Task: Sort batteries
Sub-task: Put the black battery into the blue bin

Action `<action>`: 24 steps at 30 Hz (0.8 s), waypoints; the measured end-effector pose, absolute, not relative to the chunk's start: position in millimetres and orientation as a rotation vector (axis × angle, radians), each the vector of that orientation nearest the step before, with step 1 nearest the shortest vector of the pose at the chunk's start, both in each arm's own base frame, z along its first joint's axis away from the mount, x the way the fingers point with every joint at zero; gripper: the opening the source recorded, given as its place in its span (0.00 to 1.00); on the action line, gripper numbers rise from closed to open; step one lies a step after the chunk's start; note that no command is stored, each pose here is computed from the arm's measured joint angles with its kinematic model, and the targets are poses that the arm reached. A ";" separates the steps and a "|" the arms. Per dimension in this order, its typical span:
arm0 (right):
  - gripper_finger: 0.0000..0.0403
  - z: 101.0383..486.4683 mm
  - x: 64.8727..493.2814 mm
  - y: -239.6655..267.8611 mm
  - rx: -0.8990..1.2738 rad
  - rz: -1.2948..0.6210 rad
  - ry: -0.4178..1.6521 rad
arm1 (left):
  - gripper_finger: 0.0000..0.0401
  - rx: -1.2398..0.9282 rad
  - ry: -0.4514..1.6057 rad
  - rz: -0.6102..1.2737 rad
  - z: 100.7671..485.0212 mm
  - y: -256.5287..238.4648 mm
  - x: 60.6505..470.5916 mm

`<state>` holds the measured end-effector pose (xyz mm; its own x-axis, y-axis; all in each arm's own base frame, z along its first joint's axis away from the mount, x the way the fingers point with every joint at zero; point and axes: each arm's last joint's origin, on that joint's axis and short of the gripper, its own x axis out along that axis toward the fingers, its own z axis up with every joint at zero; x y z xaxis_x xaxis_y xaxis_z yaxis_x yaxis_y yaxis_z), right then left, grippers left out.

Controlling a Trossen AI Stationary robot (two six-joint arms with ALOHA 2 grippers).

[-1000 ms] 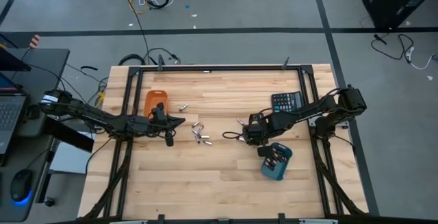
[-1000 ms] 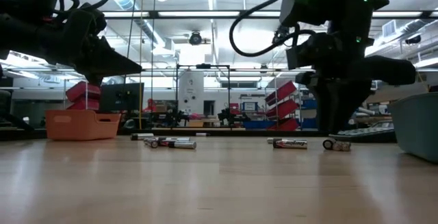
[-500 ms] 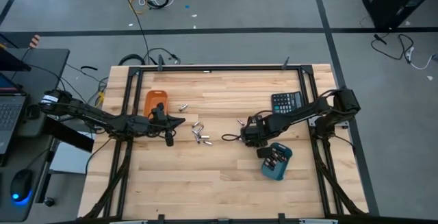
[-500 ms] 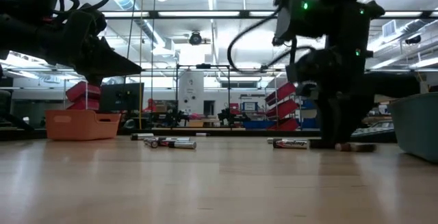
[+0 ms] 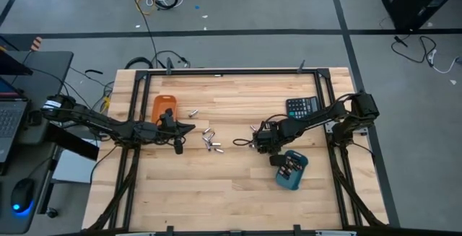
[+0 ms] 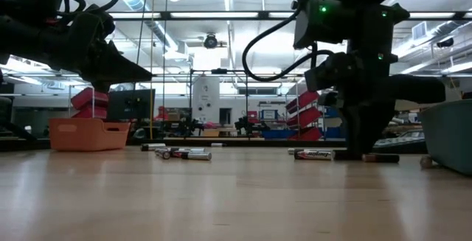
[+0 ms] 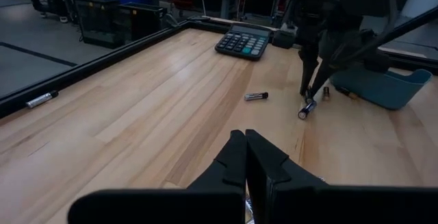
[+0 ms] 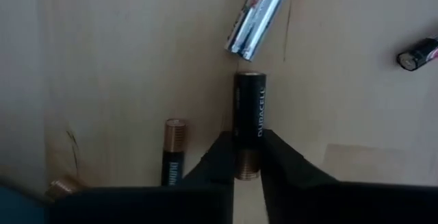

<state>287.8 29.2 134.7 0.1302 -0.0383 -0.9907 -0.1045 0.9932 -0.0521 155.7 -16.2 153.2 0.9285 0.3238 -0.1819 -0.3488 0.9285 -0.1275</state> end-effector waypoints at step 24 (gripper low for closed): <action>0.06 236.6 215.5 85.7 0.255 -0.014 1.491 | 0.00 -0.157 0.163 0.348 152.9 -16.2 155.6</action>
